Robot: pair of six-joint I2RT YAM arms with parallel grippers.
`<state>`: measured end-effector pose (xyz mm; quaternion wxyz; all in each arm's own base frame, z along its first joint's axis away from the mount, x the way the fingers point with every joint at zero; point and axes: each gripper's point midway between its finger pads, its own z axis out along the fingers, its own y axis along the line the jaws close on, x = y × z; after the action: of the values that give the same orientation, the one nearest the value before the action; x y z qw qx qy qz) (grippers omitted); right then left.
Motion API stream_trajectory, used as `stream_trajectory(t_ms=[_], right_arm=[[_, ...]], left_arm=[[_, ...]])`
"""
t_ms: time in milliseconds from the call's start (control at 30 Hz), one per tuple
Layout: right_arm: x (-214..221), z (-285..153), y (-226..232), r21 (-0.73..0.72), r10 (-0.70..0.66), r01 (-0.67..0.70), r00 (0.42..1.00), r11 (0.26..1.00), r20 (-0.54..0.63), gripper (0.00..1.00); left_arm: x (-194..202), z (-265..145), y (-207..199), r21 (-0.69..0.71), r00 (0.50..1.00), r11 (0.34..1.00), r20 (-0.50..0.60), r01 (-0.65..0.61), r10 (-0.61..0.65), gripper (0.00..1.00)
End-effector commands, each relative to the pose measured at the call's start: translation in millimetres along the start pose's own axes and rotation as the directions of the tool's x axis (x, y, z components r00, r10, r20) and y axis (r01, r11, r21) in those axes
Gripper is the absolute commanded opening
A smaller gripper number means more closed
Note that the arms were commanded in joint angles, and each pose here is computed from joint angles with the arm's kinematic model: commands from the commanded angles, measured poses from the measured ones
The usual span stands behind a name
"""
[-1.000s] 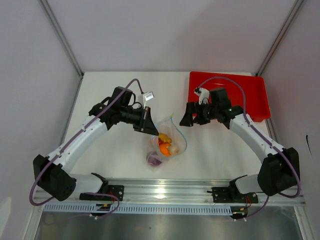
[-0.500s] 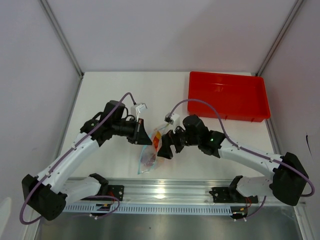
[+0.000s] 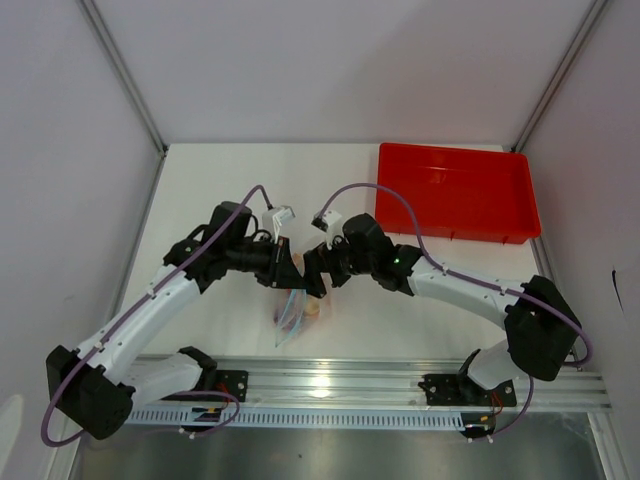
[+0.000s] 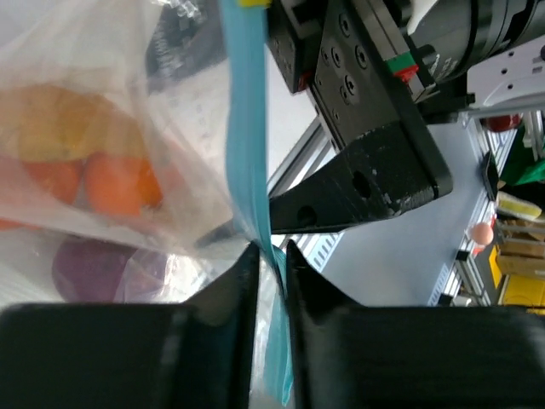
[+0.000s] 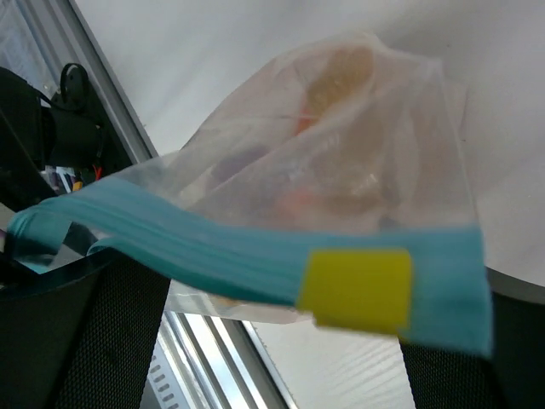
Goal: Place the food in the zip-top bag and seal the zipper
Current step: Zip the zipper food storage bag at the center of the board.
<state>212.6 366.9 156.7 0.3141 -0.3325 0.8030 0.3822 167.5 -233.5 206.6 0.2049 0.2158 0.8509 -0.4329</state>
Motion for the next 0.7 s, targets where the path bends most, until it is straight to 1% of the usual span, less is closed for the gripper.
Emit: stream_trajectory(t_ms=[0,33,100,133,233,333,500,533,667], right_arm=[[-33,2,20,-0.056,0.07,-0.064,0.99,0.996,0.121,0.99],[-32,2,24,-0.069,0.071,-0.063,0.99,0.996,0.122,0.99],[-29,2,21,-0.051,0.077,-0.071,0.989,0.996,0.126,0.99],[-30,2,17,-0.029,0.09,-0.087,0.987,0.996,0.133,0.99],[-27,3,17,-0.033,0.111,-0.108,0.986,0.994,0.127,0.99],[-29,3,20,-0.041,0.139,-0.135,0.982,0.99,0.127,0.99],[-36,0,22,-0.039,0.217,-0.214,0.965,0.976,0.148,0.99],[-36,0,22,-0.039,0.224,-0.22,0.964,0.975,0.146,0.99],[-36,2,19,-0.023,0.268,-0.268,0.953,0.963,0.143,0.99]], left_arm=[[-10,-3,-8,0.028,0.994,0.996,0.073,-0.084,0.082,0.24],[-13,-3,-9,0.032,0.992,0.995,0.089,-0.095,0.092,0.26],[-11,-6,-13,0.044,0.989,0.993,0.102,-0.11,0.105,0.33],[-10,-5,-7,0.021,0.989,0.994,0.104,-0.104,0.102,0.38],[-9,-5,-2,-0.001,0.987,0.993,0.114,-0.114,0.113,0.45],[-7,-4,6,-0.041,0.988,0.993,0.108,-0.109,0.113,0.45],[1,-5,29,-0.163,0.988,0.983,0.109,-0.088,0.106,0.45],[1,-8,29,-0.169,0.986,0.981,0.119,-0.094,0.115,0.46],[10,-3,29,-0.153,0.988,0.983,0.103,-0.098,0.115,0.47]])
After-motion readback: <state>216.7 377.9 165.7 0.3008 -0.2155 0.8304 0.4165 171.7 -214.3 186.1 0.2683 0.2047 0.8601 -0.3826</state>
